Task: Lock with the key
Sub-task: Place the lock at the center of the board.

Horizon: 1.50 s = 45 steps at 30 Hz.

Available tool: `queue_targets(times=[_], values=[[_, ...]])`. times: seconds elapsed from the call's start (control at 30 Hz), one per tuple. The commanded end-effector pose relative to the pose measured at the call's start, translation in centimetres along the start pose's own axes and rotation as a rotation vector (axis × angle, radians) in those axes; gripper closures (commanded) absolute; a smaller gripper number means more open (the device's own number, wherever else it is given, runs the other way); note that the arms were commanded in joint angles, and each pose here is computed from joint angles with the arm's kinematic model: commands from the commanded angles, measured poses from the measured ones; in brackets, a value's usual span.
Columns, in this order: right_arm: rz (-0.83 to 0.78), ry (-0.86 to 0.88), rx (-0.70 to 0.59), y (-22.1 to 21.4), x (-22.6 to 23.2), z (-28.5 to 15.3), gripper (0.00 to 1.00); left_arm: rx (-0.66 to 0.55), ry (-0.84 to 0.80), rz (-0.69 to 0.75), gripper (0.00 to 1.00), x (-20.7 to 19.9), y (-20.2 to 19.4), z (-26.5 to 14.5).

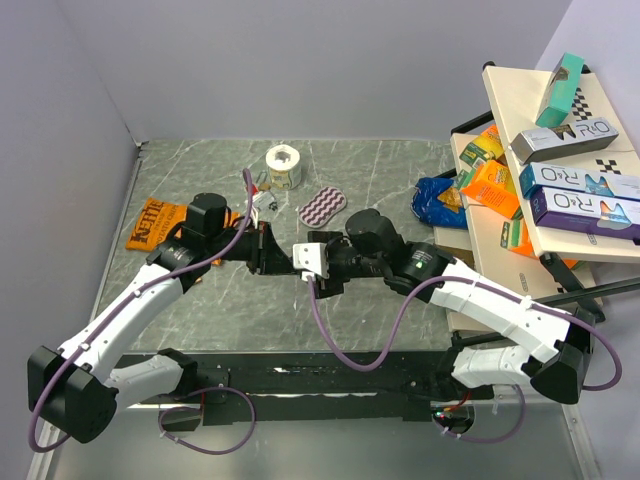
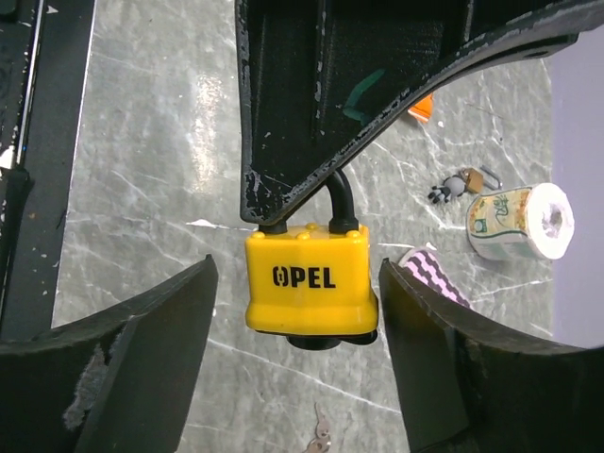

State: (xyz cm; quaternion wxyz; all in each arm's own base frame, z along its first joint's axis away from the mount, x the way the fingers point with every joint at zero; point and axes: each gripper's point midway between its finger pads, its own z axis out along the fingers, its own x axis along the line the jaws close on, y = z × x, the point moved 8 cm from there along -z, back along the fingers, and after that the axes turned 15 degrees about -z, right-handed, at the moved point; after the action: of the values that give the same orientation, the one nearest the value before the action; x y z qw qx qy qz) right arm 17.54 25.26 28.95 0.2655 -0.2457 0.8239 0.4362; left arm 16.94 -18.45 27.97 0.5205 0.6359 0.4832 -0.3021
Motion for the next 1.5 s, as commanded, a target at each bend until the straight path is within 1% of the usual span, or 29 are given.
queue_targets(times=[0.0, 0.27, 0.37, 0.47, 0.5, 0.63, 0.67, 0.73, 0.77, 0.8, 0.83, 0.87, 0.9, 0.93, 0.97, 1.03, 1.07, 1.1, 1.13, 1.17, 1.2, 1.23, 1.27, 1.3, 1.33, 1.37, 1.4, 1.43, 1.47], values=[[-0.068, -0.069, -0.049, 1.6, -1.7, -0.5, 0.20, -0.022, -0.028, 0.040, 0.99, -1.0, 0.3, -0.1], [-0.092, -0.075, -0.050, 1.7, -1.9, -0.3, 0.21, -0.021, -0.015, 0.032, 0.99, -0.8, 0.5, 0.2], [-0.104, -0.068, -0.043, 1.6, -1.7, -0.2, 0.25, -0.031, -0.008, 0.033, 0.99, -0.6, 0.5, 0.2], [-0.116, -0.056, -0.035, 1.6, -1.4, -0.1, 0.33, -0.036, 0.000, 0.033, 0.99, -0.5, 0.4, 0.2], [-0.118, -0.053, -0.031, 1.5, -1.3, -0.1, 0.39, -0.039, 0.003, 0.035, 0.99, -0.5, 0.5, 0.2], [-0.124, -0.049, -0.028, 1.4, -1.1, 0.0, 0.51, -0.045, 0.015, 0.036, 0.99, -0.3, 0.5, 0.2], [-0.123, -0.048, -0.025, 1.4, -1.0, -0.1, 0.58, -0.046, 0.014, 0.037, 0.99, -0.3, 0.5, 0.2], [-0.124, -0.051, -0.019, 1.3, -1.1, 0.0, 0.63, -0.045, 0.011, 0.035, 0.99, -0.3, 0.5, 0.2], [-0.125, -0.053, -0.013, 1.2, -1.1, 0.0, 0.67, -0.044, 0.007, 0.036, 0.98, -0.3, 0.5, 0.2], [-0.124, -0.054, -0.008, 1.1, -1.0, 0.0, 0.71, -0.043, 0.006, 0.034, 0.95, -0.3, 0.5, 0.3], [-0.121, -0.065, -0.002, 1.0, -1.1, 0.0, 0.76, -0.045, 0.005, 0.038, 0.87, -0.4, 0.5, 0.3], [-0.116, -0.066, 0.000, 1.0, -1.0, 0.1, 0.83, -0.043, 0.003, 0.038, 0.83, -0.4, 0.6, 0.2], [-0.092, -0.071, 0.004, 0.9, -1.0, 0.2, 0.87, -0.045, 0.010, 0.037, 0.76, -0.2, 0.6, 0.2], [-0.074, -0.084, 0.022, 0.7, -1.2, 0.1, 0.89, -0.055, 0.013, 0.037, 0.61, -0.2, 0.8, 0.0], [-0.056, -0.091, 0.029, 0.5, -1.3, 0.1, 0.95, -0.060, 0.014, 0.035, 0.56, -0.2, 0.9, -0.1], [0.034, -0.109, 0.053, -0.3, -1.7, -0.1, 1.00, -0.082, 0.030, 0.016, 0.42, 0.3, 1.4, -0.7], [0.072, -0.112, 0.062, -0.6, -1.8, 0.0, 1.00, -0.085, 0.035, 0.003, 0.41, 0.6, 1.6, -0.9], [0.162, -0.115, 0.074, -1.1, -1.8, -0.1, 1.00, -0.074, 0.026, 0.010, 0.40, 0.9, 1.7, -1.1], [0.229, -0.130, 0.097, -2.1, -2.1, -0.3, 1.00, -0.098, 0.046, -0.008, 0.35, 1.4, 2.3, -1.9], [0.298, -0.108, 0.118, -2.8, -1.7, -0.1, 1.00, -0.116, 0.061, -0.014, 0.32, 1.8, 2.7, -2.4], [0.419, -0.111, 0.142, -3.4, -1.3, 0.1, 1.00, -0.149, 0.080, -0.019, 0.24, 2.0, 3.2, -2.9], [0.486, -0.119, 0.164, -4.0, -1.0, 0.2, 1.00, -0.207, 0.107, -0.022, 0.15, 2.5, 4.1, -3.8], [0.607, -0.145, 0.224, -5.3, -0.4, 0.4, 1.00, -0.244, 0.129, -0.022, 0.11, 2.6, 4.6, -4.3], [0.660, -0.162, 0.250, -5.9, -0.1, 0.6, 1.00, -0.283, 0.150, -0.011, 0.04, 2.5, 5.0, -4.9], [0.710, -0.191, 0.280, -6.7, 0.1, 0.6, 1.00, -0.360, 0.196, -0.003, 0.00, 2.8, 6.0, -5.7], [0.800, -0.226, 0.308, -7.7, 0.5, 0.9, 1.00, -0.398, 0.214, 0.009, 0.03, 2.7, 6.4, -6.1], [0.841, -0.254, 0.335, -8.5, 0.7, 0.9, 1.00, -0.445, 0.229, 0.019, 0.04, 2.3, 6.8, -6.6], [0.875, -0.270, 0.348, -9.0, 0.8, 0.9, 1.00, -0.532, 0.288, 0.018, 0.04, 2.6, 7.6, -7.4], [0.940, -0.292, 0.378, -10.2, 1.2, 1.1, 1.00, -0.592, 0.307, 0.021, 0.04, 2.3, 8.1, -7.7]])
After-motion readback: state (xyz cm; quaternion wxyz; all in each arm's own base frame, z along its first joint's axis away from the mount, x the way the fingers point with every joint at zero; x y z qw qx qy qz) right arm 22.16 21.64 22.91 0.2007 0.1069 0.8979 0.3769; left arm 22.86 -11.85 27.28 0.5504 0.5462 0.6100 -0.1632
